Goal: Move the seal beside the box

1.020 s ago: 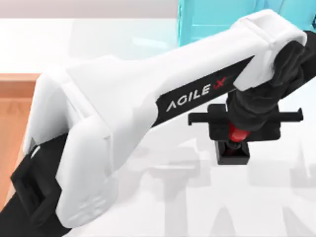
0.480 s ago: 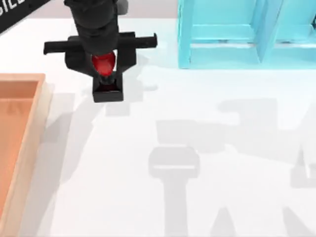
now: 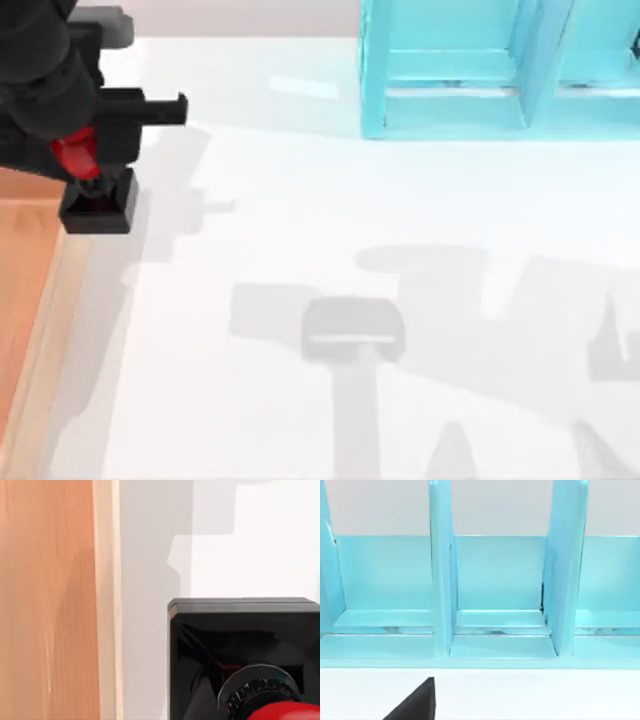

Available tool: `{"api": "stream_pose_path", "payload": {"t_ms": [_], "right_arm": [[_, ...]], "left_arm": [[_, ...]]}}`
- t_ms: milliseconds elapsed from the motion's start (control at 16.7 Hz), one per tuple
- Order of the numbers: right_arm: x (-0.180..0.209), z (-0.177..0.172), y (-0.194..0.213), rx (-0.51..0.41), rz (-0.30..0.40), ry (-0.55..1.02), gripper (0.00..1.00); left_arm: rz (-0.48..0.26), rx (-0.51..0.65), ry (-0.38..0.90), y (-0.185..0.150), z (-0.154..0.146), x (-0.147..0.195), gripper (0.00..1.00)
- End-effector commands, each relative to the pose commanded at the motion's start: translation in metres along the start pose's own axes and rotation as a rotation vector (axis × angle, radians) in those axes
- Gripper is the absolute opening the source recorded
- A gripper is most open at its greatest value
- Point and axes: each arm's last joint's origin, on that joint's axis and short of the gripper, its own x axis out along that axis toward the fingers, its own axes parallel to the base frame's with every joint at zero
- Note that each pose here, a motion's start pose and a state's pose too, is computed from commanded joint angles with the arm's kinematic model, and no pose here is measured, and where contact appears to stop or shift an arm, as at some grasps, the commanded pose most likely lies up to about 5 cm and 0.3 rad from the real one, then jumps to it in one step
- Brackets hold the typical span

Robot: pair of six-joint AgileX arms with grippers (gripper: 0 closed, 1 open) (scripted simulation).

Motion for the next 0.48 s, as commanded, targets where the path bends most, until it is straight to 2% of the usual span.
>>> {"api": "stream_pose_path", "payload": {"t_ms": [480], "right_arm": [[0.0,0.0,0.0,0.0,0.0,0.0,1.0]], "left_arm": [[0.0,0.014,-0.001,0.0014,-0.004,0.0033,0.0]]}}
